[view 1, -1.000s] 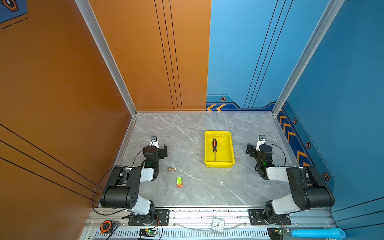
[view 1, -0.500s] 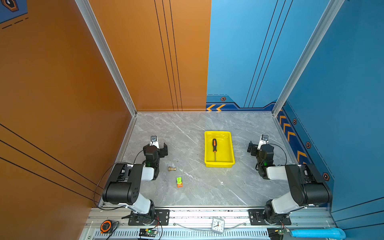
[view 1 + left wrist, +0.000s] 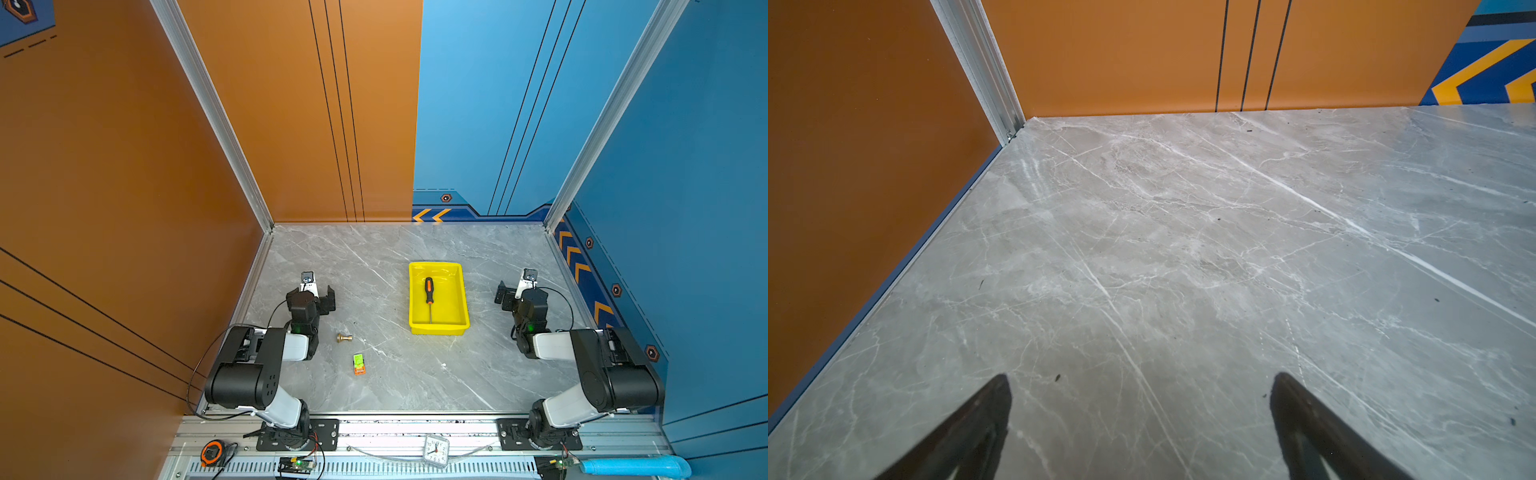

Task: Put the screwdriver in the bin

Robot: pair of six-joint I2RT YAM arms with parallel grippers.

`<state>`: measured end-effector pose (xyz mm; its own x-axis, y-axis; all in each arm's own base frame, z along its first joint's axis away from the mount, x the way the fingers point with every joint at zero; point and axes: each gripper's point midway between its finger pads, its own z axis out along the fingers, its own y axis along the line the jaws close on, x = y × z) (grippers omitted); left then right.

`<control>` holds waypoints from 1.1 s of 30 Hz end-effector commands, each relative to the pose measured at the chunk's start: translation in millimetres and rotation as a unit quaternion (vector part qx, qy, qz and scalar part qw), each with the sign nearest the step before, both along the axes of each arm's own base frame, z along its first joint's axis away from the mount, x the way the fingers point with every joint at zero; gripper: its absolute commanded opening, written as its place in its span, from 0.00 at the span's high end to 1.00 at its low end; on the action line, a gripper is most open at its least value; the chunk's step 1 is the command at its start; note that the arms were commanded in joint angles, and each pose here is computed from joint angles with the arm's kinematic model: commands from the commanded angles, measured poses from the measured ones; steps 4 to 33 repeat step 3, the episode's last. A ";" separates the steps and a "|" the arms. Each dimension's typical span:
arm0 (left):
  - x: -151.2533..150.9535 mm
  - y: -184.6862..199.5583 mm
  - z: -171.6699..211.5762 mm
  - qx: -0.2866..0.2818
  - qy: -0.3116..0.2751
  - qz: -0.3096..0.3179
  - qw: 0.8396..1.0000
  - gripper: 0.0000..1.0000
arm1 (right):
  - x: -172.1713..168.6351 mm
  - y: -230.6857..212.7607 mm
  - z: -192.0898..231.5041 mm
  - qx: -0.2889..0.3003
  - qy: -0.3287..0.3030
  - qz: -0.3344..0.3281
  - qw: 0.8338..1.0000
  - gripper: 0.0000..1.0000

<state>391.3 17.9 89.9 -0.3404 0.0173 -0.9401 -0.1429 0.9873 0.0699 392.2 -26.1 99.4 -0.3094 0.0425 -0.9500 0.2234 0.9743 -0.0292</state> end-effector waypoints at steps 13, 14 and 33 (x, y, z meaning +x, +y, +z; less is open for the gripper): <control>4.2 -3.9 0.4 0.001 0.002 -0.012 1.000 0.02 | -2.8 -2.5 -4.9 0.009 0.001 -0.006 1.000 0.00; 4.2 -3.9 0.4 0.001 0.002 -0.012 1.000 0.02 | -2.8 -2.5 -4.9 0.009 0.001 -0.006 1.000 0.00; 4.2 -3.9 0.4 0.001 0.002 -0.012 1.000 0.02 | -2.8 -2.5 -4.9 0.009 0.001 -0.006 1.000 0.00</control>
